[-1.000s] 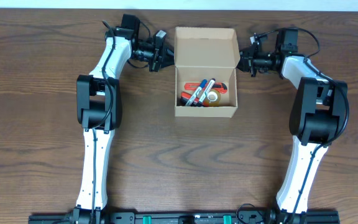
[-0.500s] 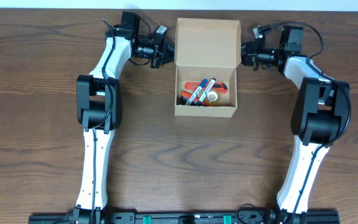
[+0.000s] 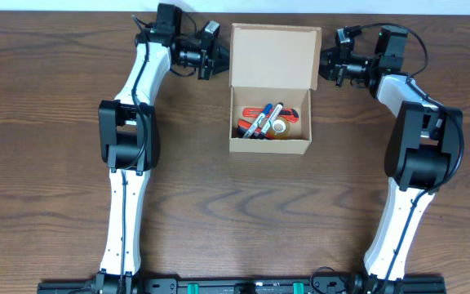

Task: Pack container
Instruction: 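Push the lid flap over with both grippers to close the box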

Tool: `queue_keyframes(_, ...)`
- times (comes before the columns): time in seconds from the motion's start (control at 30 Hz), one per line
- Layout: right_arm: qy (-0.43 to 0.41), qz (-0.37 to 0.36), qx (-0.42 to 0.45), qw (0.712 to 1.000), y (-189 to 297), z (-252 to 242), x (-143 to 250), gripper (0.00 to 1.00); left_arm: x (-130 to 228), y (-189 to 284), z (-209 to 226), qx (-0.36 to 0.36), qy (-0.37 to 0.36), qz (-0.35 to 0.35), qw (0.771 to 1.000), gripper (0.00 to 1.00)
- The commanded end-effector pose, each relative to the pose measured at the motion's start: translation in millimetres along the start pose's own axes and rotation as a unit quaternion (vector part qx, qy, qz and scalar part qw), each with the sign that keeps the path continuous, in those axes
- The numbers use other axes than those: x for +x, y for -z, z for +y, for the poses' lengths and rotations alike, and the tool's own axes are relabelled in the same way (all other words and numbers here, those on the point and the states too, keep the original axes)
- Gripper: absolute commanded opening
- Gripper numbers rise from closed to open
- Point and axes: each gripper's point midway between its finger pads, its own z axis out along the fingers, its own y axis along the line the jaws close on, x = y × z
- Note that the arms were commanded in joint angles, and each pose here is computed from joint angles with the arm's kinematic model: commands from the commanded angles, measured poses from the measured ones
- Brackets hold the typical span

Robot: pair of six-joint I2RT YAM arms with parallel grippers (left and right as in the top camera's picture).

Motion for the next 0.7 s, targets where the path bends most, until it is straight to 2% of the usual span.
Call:
queue_keyframes(0.0,-0.006,0.038,-0.021,0.999,-11.4,16.0,15.2,0.02,1.6,6.4,-29.5,0.013,-0.025,0.002,1.0,0.06)
queue_keyframes(0.27,0.007,0.058,-0.029,0.998,-21.4,43.6,25.7,0.02,15.6,10.6,-60.2,0.011,-0.051,0.002,0.999,0.06)
queue_keyframes(0.67,0.03,0.073,-0.038,0.996,-22.3,108.4,45.8,0.02,66.6,22.0,-79.4,-0.072,-0.071,-0.004,0.995,0.06)
